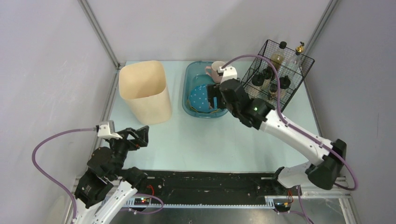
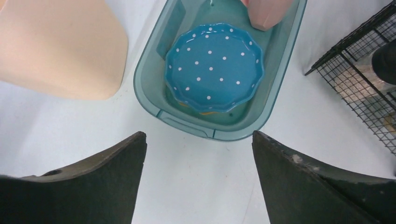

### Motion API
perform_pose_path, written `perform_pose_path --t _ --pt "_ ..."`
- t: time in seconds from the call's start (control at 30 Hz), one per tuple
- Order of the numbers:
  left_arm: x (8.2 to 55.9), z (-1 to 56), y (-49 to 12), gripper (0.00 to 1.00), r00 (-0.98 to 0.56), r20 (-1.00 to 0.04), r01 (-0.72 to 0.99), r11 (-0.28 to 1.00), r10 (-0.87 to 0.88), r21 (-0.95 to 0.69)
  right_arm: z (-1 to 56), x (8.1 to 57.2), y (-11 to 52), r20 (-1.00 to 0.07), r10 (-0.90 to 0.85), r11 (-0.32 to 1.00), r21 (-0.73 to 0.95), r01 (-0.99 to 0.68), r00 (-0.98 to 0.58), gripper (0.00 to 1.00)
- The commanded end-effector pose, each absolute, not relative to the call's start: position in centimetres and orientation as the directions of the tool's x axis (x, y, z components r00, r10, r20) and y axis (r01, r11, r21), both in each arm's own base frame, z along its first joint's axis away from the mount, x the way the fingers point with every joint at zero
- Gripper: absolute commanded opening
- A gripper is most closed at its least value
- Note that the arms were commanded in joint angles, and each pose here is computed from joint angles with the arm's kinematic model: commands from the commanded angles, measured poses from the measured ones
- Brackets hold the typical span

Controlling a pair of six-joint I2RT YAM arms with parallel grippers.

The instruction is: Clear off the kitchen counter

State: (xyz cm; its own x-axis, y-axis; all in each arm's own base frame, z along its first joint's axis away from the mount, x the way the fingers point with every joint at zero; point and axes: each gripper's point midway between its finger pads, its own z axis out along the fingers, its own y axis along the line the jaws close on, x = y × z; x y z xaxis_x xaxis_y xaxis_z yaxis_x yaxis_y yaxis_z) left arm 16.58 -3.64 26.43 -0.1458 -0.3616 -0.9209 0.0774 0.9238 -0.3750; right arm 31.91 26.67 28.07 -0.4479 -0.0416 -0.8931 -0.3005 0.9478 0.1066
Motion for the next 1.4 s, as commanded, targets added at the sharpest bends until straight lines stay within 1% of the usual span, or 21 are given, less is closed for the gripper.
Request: perform_pose_path --t 0.0,0.03,0.07,0.1,0.27,0.4,0.43,0.47,0.57,0.6,0.73,0.9,1.37 --pt "17.0 26.0 -4.4 0.98 -0.179 -0.921 0.089 0.926 -0.347 -0.366 30.9 29.1 26.2 -0.941 -0.061 0.941 0.057 -0.332 -0.333 0.93" --pt "17.0 25.9 -4.4 0.98 -0.185 -0.921 0.088 0.928 -0.343 -0.363 30.6 28.2 26.4 -0.943 -0.086 0.934 0.036 -0.355 -0.322 0.98" --pt "17.1 25.8 -4.5 0.98 -0.188 -0.922 0.089 0.929 -0.339 -0.36 31.4 27.3 26.2 -0.951 -0.082 0.931 0.033 -0.363 -0.298 0.99" --pt "17.1 25.8 -4.6 0.98 -0.192 -0.922 0.09 0.929 -0.337 -0.358 30.9 26.8 25.9 -0.952 -0.106 0.933 0.006 -0.361 -0.289 0.99" --pt "17.1 25.8 -4.7 0.98 -0.196 -0.921 0.098 0.928 -0.337 -0.36 30.5 22.1 24.9 -0.962 -0.126 0.903 -0.01 -0.43 -0.242 0.99" --pt "17.0 25.7 -4.9 0.98 -0.201 -0.921 0.108 0.927 -0.333 -0.359 29.3 19.9 22.4 -0.964 -0.124 0.907 -0.015 -0.42 -0.234 0.99" --pt "17.1 25.7 -5.0 0.98 -0.203 -0.921 0.11 0.927 -0.332 -0.359 29.8 19.8 21.2 -0.97 -0.099 0.92 -0.003 -0.392 -0.223 0.99" --pt "17.1 25.6 -5.0 0.98 -0.207 -0.921 0.109 0.928 -0.33 -0.357 28.8 19.5 20.5 -0.966 -0.108 0.925 -0.01 -0.38 -0.237 0.99" --pt "17.2 25.5 -5.2 0.98 -0.216 -0.921 0.109 0.929 -0.326 -0.354 28.4 19.1 17.8 -0.971 -0.063 0.949 0.014 -0.316 -0.232 0.99" --pt "17.2 25.4 -5.2 0.98 -0.22 -0.92 0.108 0.929 -0.324 -0.353 27.7 18.9 17.3 -0.968 -0.066 0.951 0.012 -0.308 -0.242 1.0" --pt "17.3 25.3 -5.3 0.98 -0.228 -0.92 0.109 0.93 -0.32 -0.35 27.8 18.0 15.6 -0.973 0.0 0.953 0.07 -0.296 -0.23 1.0" --pt "17.4 25.3 -5.2 0.98 -0.225 -0.92 0.104 0.931 -0.321 -0.35 28.6 17.2 15.0 -0.973 0.073 0.937 0.143 -0.319 -0.22 0.99" --pt "17.6 24.9 -5.6 0.98 -0.249 -0.919 0.106 0.935 -0.305 -0.339 28.7 17.1 15.5 -0.973 0.073 0.931 0.145 -0.334 -0.219 1.0"
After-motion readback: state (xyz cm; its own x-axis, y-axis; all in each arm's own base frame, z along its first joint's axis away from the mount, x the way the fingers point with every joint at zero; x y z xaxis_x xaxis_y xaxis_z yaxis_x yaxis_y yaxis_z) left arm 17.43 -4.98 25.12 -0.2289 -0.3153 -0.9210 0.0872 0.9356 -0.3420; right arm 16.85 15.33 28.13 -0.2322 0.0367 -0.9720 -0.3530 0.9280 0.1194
